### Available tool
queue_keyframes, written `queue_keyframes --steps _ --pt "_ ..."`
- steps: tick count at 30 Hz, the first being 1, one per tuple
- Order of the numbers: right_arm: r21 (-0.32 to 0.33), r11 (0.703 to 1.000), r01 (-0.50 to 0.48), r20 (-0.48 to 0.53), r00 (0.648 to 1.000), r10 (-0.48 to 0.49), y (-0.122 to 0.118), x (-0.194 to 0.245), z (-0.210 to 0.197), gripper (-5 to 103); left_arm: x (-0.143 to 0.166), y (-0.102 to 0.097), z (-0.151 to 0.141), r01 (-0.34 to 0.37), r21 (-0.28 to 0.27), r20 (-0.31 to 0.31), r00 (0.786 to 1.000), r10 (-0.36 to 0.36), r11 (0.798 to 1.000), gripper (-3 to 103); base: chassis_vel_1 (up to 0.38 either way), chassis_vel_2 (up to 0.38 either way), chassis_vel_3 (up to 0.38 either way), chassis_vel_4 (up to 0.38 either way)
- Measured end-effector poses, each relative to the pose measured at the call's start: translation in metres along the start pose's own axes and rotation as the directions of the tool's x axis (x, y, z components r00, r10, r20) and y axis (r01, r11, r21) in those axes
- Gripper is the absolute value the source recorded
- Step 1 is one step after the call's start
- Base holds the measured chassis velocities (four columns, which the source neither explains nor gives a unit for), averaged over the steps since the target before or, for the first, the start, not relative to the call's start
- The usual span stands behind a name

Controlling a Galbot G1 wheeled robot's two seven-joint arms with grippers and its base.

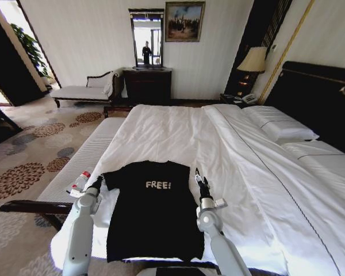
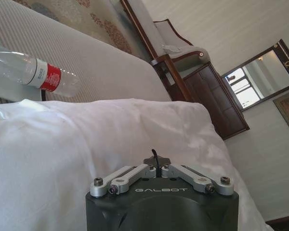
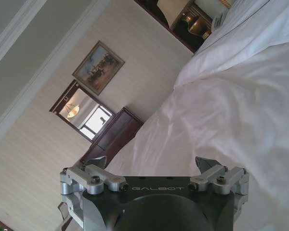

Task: Fold the clothes on the bed.

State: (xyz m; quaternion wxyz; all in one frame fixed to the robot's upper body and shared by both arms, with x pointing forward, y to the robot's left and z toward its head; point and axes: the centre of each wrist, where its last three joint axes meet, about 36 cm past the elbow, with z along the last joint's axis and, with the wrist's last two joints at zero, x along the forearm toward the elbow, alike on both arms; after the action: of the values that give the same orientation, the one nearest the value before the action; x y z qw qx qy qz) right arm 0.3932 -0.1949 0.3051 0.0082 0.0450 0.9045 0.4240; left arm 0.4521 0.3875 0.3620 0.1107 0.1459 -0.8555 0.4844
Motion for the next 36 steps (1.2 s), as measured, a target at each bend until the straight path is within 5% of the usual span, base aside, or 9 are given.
queue_keyframes --steps 3,5,8,21,36 --pt "0.002 1.000 -0.003 -0.003 1.000 0.003 -0.001 0.000 0.001 100 0.008 -0.014 0.002 -0.028 -0.050 -0.008 1.000 0.028 0.998 0 0.000 0.000 0.000 0.000" --pt "0.006 1.000 -0.007 -0.008 1.000 0.007 -0.003 0.000 0.003 100 0.016 -0.029 0.017 -0.057 -0.153 -0.037 0.998 0.052 0.987 0 0.000 0.000 0.000 0.000" --pt "0.011 1.000 -0.009 -0.010 1.000 0.009 -0.004 0.001 0.006 100 0.020 -0.040 0.034 -0.085 -0.196 -0.064 0.995 0.073 0.977 0 0.000 0.000 0.000 0.000" --pt "0.023 1.000 -0.014 -0.014 1.000 0.014 -0.006 0.005 0.009 100 -0.001 -0.102 0.124 -0.196 -0.227 -0.197 0.968 0.152 0.954 0 0.000 0.000 0.000 0.000" --pt "0.032 0.999 -0.020 -0.010 1.000 0.020 -0.006 0.007 0.009 100 -0.013 -0.104 0.173 -0.179 -0.280 -0.264 0.959 0.104 0.943 1 0.000 0.000 0.000 0.000"
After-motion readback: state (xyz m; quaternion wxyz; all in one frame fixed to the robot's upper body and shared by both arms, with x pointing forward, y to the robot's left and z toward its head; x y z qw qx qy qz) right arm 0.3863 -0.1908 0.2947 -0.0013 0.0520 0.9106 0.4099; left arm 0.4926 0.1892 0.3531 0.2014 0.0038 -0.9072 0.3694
